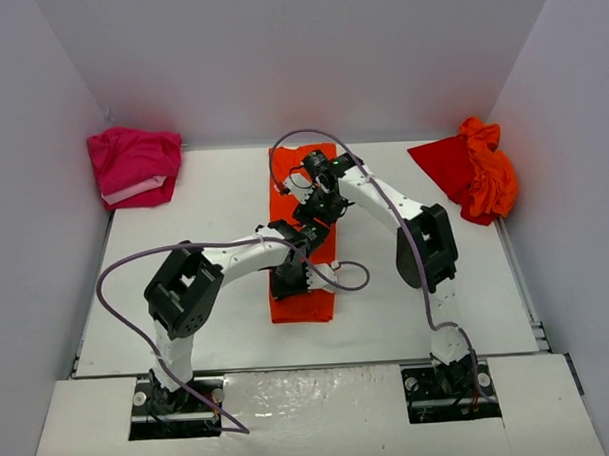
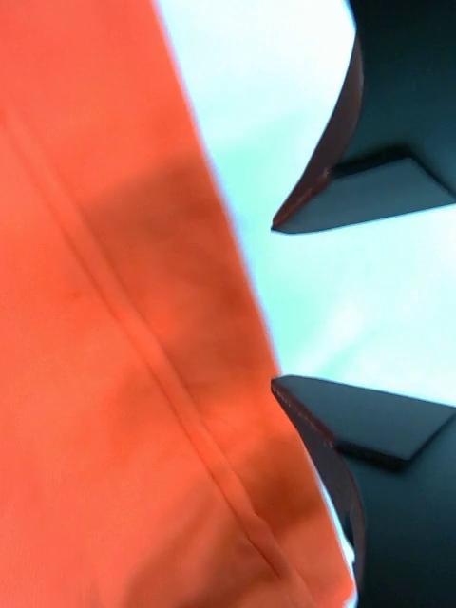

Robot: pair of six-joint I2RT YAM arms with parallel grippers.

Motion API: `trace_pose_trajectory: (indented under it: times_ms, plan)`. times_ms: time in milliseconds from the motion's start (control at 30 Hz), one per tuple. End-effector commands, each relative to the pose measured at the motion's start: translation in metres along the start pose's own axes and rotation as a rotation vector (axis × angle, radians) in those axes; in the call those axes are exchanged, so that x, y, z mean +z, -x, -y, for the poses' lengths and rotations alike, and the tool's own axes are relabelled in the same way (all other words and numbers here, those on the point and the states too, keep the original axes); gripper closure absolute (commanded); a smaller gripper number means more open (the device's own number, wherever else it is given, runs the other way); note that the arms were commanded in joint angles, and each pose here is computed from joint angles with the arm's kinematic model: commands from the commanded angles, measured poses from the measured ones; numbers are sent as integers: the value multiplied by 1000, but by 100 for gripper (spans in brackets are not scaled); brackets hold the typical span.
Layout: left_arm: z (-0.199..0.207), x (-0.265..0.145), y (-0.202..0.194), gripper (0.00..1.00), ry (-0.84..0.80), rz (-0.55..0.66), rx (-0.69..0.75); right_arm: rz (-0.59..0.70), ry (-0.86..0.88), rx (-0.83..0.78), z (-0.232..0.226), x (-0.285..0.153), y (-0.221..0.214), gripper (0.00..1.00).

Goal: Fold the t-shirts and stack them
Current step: Rotate the tshirt 90 degrees, then grab the bottom of the folded rectangular tshirt with both arms

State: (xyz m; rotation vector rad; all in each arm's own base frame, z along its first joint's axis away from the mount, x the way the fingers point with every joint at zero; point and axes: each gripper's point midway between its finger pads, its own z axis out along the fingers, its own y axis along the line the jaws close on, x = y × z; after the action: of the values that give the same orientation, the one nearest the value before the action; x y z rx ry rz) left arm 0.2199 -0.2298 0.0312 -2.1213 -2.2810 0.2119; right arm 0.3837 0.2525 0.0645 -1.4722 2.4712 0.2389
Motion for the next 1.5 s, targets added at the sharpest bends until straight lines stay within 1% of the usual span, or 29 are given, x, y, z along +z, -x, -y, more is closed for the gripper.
trace_pose_trajectory:
  times_ms: [0, 67, 100, 133, 167, 200, 300, 400, 500, 600, 700, 800, 967, 1133, 1400, 1467]
  plan:
    - [-15, -64, 8, 100, 129, 164, -53, 123, -41, 48, -6, -84, -1, 39]
    - [-19, -83, -1, 97, 160, 213, -101, 128, 35, 86, -18, -89, -20, 38]
    - [-18, -91, -7, 94, 167, 234, -130, 131, 80, 121, -21, -89, -32, 39]
    - [-16, -99, -12, 88, 171, 254, -160, 136, 130, 165, -23, -89, -44, 39]
    - [-15, -101, -18, 79, 164, 259, -190, 132, 194, 194, -33, -85, -55, 40]
    - [-10, -104, -24, 73, 145, 264, -213, 124, 248, 225, -42, -82, -65, 40]
    - [8, -99, -38, 68, 46, 276, -268, 58, 380, 259, -65, -66, -92, 43]
    - [22, -82, -50, 68, -37, 234, -293, 42, 521, 286, -89, -54, -105, 43]
    - [44, -67, -48, 67, -190, 225, -302, 15, 671, 363, -111, -39, -111, 45]
    - [58, -61, -43, 67, -316, 221, -315, -30, 729, 398, -119, -23, -122, 46]
    - [69, -58, -34, 66, -441, 251, -341, -25, 792, 430, -127, -20, -124, 46]
    - [71, -53, -32, 66, -521, 251, -371, -30, 820, 454, -131, -17, -124, 47]
    - [70, -46, -33, 66, -560, 249, -393, -15, 849, 482, -138, -18, -124, 47]
    - [66, -45, -29, 66, -583, 256, -416, 0, 815, 526, -141, -13, -122, 49]
    - [40, -38, -26, 69, -562, 275, -488, -3, 834, 576, -162, -4, -120, 50]
    - [40, -37, -24, 69, -575, 276, -495, -8, 835, 596, -166, 2, -118, 51]
